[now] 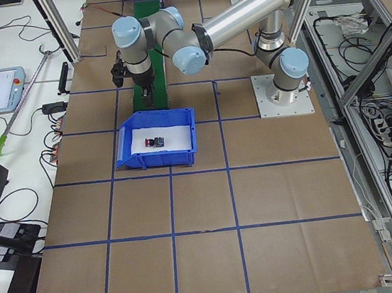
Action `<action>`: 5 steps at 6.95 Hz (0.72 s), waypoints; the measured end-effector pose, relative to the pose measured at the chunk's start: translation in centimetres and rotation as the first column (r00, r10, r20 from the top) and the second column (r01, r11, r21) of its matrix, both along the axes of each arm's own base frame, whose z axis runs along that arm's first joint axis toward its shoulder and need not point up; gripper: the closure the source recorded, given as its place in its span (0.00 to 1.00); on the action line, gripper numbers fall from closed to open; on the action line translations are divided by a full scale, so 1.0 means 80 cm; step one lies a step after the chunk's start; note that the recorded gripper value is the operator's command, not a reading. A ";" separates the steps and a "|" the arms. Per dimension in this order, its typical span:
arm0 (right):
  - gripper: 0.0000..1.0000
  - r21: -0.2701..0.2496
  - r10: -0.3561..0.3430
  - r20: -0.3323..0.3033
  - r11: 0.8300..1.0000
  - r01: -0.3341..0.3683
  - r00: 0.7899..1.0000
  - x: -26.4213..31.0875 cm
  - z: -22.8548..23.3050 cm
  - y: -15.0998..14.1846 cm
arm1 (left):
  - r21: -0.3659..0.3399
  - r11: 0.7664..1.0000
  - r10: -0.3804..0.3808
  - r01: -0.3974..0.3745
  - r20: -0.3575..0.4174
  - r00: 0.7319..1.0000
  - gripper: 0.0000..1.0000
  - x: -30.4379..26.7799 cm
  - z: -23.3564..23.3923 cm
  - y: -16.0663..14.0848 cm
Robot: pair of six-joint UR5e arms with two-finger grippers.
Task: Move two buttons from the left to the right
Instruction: 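Move the left gripper back into the bin over the red button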
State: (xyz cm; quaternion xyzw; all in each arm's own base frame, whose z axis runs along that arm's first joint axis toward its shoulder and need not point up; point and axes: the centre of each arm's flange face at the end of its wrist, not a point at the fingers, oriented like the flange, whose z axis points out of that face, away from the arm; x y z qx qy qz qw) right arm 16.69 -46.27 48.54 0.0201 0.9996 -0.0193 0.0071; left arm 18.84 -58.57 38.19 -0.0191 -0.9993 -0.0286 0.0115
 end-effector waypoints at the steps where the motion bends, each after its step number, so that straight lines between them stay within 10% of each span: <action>1: 0.00 0.000 -0.001 0.000 1.000 0.001 1.000 0.000 0.000 0.000 | -0.003 1.000 -0.004 0.004 0.001 1.000 0.00 0.013 -0.015 -0.004; 5: 0.00 0.005 -0.003 0.008 1.000 0.003 1.000 0.002 -0.003 -0.002 | -0.009 1.000 -0.013 0.013 -0.007 1.000 0.01 0.032 -0.086 -0.020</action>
